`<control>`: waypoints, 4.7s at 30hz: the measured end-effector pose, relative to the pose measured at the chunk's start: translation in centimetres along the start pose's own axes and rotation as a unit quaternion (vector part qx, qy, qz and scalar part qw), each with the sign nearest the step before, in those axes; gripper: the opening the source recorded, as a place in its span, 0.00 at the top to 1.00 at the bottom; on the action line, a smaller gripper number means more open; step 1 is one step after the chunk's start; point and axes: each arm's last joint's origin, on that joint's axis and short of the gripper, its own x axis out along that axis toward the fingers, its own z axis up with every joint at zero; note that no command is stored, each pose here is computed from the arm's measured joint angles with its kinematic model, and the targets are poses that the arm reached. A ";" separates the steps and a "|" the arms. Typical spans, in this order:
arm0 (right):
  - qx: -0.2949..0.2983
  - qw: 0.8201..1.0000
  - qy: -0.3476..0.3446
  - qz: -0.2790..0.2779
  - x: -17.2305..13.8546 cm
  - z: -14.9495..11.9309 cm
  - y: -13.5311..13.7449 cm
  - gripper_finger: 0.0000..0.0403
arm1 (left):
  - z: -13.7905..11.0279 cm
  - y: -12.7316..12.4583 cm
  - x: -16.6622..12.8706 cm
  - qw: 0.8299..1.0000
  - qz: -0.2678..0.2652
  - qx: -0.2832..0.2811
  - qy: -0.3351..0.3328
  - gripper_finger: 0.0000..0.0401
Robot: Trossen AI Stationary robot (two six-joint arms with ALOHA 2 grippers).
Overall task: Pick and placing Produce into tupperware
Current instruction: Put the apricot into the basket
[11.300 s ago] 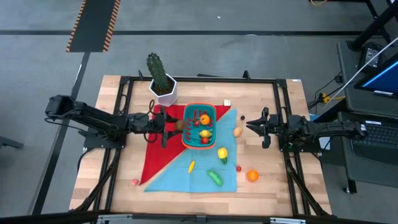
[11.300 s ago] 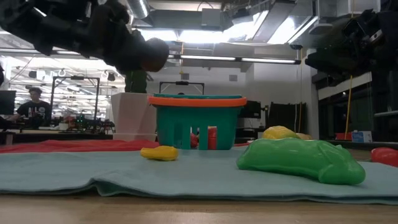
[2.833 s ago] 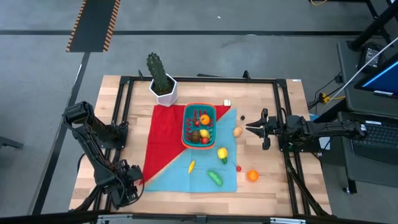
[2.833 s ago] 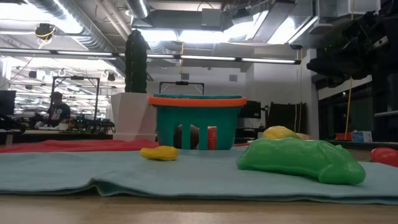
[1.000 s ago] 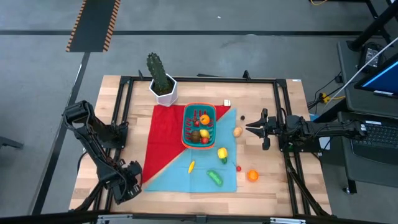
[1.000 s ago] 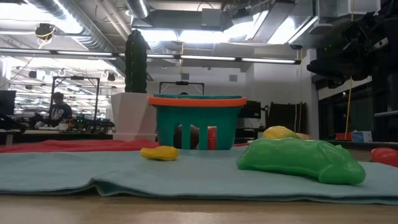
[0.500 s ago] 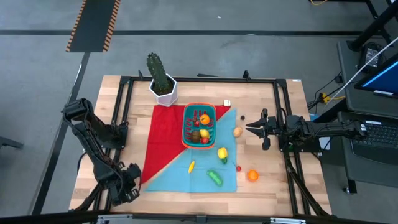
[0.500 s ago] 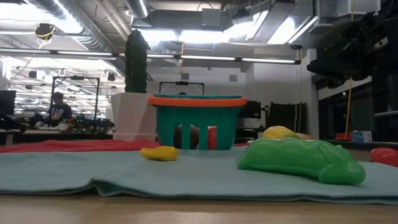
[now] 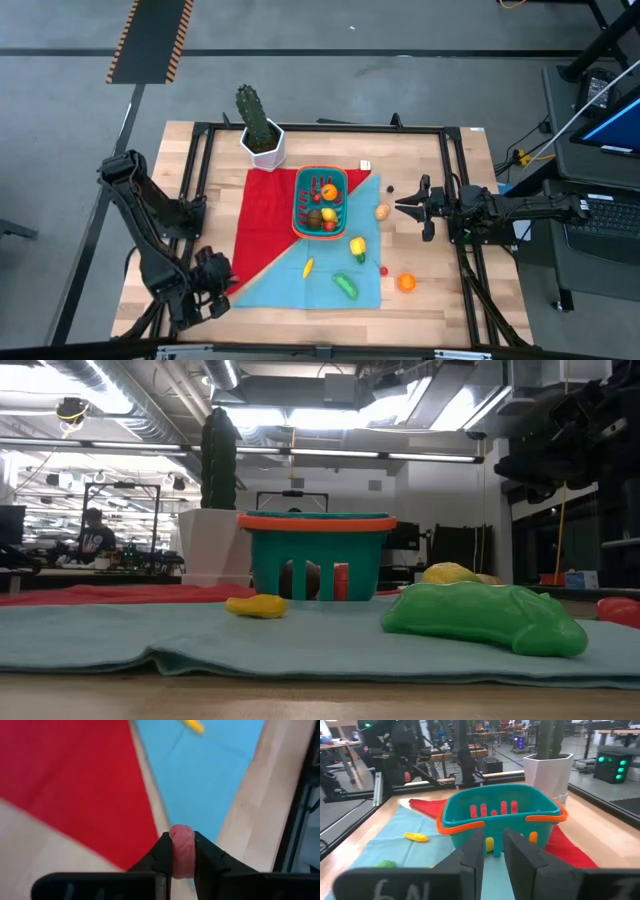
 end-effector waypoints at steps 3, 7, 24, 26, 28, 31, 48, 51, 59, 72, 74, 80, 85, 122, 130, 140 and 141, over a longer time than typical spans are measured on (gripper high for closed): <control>0.001 1.000 0.001 0.010 0.0 0.0 0.1 0.82 | 0.6 -0.3 0.2 0.999 -0.008 0.025 -0.041 0.90; 0.000 1.000 0.002 0.012 0.0 0.0 0.1 0.82 | 1.4 -1.0 0.3 0.989 -0.020 0.067 -0.131 0.90; -0.015 1.000 0.005 0.022 0.0 -0.1 0.1 0.82 | 5.5 -2.7 5.4 0.958 0.003 0.104 -0.268 0.90; -0.006 1.000 0.005 0.021 0.0 -0.1 0.1 0.82 | 6.6 -2.5 6.3 0.956 0.021 0.096 -0.278 0.91; -0.001 1.000 0.005 0.021 0.0 -0.1 0.1 0.82 | 8.1 -2.2 7.4 0.953 0.039 0.078 -0.290 0.91; -0.001 1.000 0.005 0.021 0.0 -0.1 0.1 0.82 | 10.3 -1.4 9.2 0.949 0.071 0.057 -0.302 0.91; -0.003 1.000 0.005 0.020 0.0 -0.1 0.1 0.82 | 17.3 3.0 15.0 0.943 0.136 0.037 -0.302 0.91; -0.004 1.000 0.009 0.020 0.0 -0.1 0.1 0.82 | 17.6 3.3 15.2 0.950 0.120 0.054 -0.284 0.90; -0.004 0.999 0.038 0.017 0.0 -0.7 0.0 0.82 | 20.1 5.4 16.1 0.968 0.058 0.060 -0.236 0.91; -0.004 0.998 0.053 0.015 -0.1 -1.0 0.0 0.82 | 23.7 6.9 15.1 0.984 0.081 0.102 -0.122 0.91; -0.007 0.998 0.053 0.016 -0.1 -1.0 0.0 0.82 | 24.0 6.8 14.7 0.985 0.080 0.107 -0.108 0.91; -0.031 0.998 0.045 0.017 0.0 -0.9 0.0 0.82 | 24.5 7.1 14.1 0.988 0.084 0.112 -0.069 0.91; -0.033 0.998 0.041 0.017 0.0 -0.8 0.0 0.82 | 24.8 7.7 14.2 0.989 0.079 0.112 -0.057 0.91; -0.095 0.995 0.010 0.015 0.0 -0.2 0.0 0.82 | 25.3 13.5 19.8 0.988 0.112 0.100 0.023 0.89; -0.097 0.995 0.011 0.015 0.0 -0.2 0.0 0.82 | 26.2 12.9 18.5 0.988 0.105 0.117 -0.001 0.81; -0.098 0.995 0.014 0.015 0.0 -0.3 0.0 0.82 | 26.7 11.8 18.1 0.983 0.094 0.157 -0.011 0.74; -0.098 0.995 0.014 0.015 0.0 -0.3 0.0 0.82 | 26.7 11.8 18.1 0.983 0.094 0.158 -0.011 0.74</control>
